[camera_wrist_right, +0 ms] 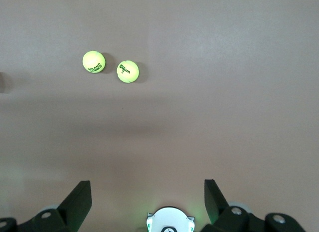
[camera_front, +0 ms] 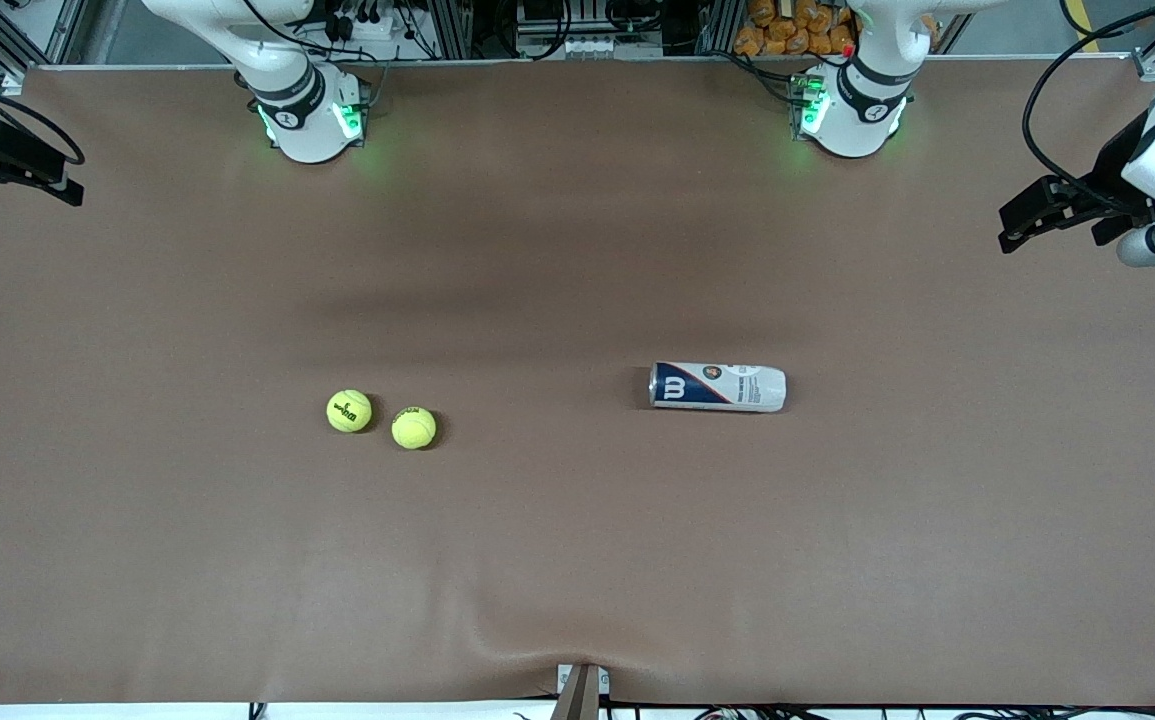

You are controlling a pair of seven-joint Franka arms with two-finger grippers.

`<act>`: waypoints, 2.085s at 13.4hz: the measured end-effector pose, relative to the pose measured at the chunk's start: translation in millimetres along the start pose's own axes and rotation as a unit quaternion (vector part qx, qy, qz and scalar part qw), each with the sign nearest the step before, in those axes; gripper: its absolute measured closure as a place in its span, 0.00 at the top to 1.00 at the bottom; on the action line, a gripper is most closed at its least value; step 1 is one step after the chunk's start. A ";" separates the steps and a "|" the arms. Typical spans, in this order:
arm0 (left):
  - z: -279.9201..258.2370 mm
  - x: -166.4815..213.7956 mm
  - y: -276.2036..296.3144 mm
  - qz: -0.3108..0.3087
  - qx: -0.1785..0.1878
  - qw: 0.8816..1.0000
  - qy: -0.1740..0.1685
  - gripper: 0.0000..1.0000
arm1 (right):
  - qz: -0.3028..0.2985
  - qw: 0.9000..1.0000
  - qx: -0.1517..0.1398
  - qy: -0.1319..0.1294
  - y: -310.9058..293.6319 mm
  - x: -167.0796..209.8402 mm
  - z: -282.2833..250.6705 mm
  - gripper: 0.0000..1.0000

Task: Insert tennis ball vertically with right arm
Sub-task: 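Move the left gripper out from rest toward the Wilson can, then lower the left gripper over the can and grasp its body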

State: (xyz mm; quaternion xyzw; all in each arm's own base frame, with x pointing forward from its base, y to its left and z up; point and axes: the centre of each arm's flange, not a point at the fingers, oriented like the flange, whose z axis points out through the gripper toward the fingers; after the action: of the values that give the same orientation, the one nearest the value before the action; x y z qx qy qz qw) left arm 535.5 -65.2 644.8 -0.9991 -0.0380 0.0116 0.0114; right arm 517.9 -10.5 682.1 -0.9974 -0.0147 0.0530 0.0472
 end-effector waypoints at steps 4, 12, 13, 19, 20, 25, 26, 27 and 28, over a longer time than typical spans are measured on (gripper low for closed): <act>4.7 3.6 -2.6 0.001 0.021 1.000 0.000 1.00 | 0.000 1.000 0.000 0.000 -0.1 0.0 0.0 1.00; 11.1 7.3 7.4 0.013 0.022 1.000 -0.002 1.00 | -0.001 1.000 0.000 -0.002 -0.8 -0.3 0.3 1.00; 13.9 8.3 12.7 0.018 0.022 1.000 -0.003 1.00 | -0.001 1.000 0.000 -0.002 -0.8 -0.3 0.4 1.00; 44.3 15.1 59.9 0.061 0.024 0.998 -0.025 1.00 | -0.001 1.000 0.000 -0.002 -1.1 -0.3 0.4 1.00; 49.4 14.8 69.5 0.070 0.025 0.997 -0.029 1.00 | -0.001 1.000 0.000 -0.002 -1.1 -0.3 0.4 1.00; 90.9 15.2 118.0 0.112 0.034 0.991 -0.064 1.00 | -0.001 1.000 0.000 -0.002 -1.3 -0.4 0.5 1.00; 100.7 14.9 129.0 0.122 0.036 0.989 -0.072 1.00 | -0.001 1.000 0.000 -0.002 -1.3 -0.4 0.5 1.00; 110.4 14.0 140.2 0.132 0.042 0.987 -0.079 1.00 | -0.001 1.000 0.000 -0.002 -1.3 -0.4 0.6 1.00; 120.8 13.0 151.5 0.143 0.053 0.985 -0.084 1.00 | -0.001 1.000 0.000 -0.002 -1.4 -0.4 0.6 1.00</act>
State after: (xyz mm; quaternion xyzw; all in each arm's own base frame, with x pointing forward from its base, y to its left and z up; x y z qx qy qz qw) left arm 557.1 -212.6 520.2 -0.9877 0.1055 0.0988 0.0597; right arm 517.4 -9.0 681.7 -0.9972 -0.0162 0.0553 0.0474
